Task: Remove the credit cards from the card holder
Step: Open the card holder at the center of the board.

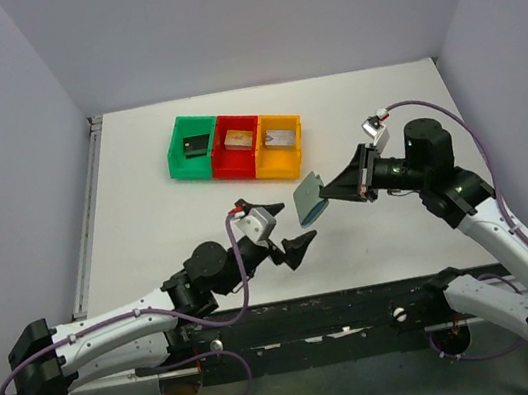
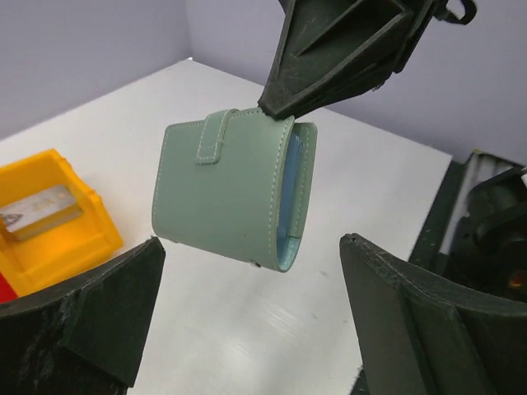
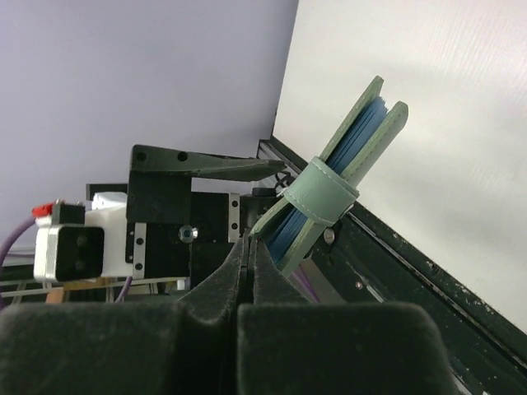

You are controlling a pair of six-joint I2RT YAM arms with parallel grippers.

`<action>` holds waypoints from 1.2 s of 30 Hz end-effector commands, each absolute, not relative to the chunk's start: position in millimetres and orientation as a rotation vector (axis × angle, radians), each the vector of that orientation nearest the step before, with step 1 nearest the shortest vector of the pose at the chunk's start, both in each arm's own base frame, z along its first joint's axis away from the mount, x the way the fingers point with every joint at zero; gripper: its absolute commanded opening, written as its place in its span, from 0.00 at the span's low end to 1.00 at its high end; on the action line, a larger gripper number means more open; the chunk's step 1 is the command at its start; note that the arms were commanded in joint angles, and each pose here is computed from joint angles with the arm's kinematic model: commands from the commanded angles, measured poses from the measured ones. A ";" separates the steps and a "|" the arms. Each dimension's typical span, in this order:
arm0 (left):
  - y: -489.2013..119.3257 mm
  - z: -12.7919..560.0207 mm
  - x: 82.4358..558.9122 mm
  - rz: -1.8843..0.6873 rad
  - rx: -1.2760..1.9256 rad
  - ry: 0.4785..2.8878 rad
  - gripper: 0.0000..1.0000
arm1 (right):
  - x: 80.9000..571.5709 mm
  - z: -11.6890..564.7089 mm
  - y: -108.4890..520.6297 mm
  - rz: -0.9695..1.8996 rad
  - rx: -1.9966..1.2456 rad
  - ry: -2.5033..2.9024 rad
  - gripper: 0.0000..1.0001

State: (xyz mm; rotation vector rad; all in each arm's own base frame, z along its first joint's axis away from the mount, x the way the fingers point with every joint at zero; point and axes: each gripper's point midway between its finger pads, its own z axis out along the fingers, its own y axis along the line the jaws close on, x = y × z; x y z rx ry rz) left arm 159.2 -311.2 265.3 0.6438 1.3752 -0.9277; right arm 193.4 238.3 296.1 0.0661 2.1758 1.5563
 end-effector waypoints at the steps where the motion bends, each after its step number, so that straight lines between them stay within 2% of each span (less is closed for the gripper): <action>1: -311.5 263.6 180.3 -0.576 0.770 1.320 0.99 | 189.3 294.9 238.3 1.532 0.088 2.221 0.01; 7: -318.4 262.1 192.0 -0.406 0.790 1.278 0.99 | 186.5 292.7 241.9 1.532 0.090 2.240 0.01; 14: -323.9 267.1 197.5 -0.360 0.782 1.239 0.98 | 185.6 292.3 246.3 1.535 0.084 2.248 0.01; 23: -333.0 265.5 194.8 -0.383 0.811 1.231 0.78 | 187.2 289.6 252.4 1.543 0.078 2.261 0.01; 36: -339.2 251.0 188.9 -0.400 0.884 1.250 0.39 | 188.5 291.6 256.5 1.540 0.066 2.246 0.01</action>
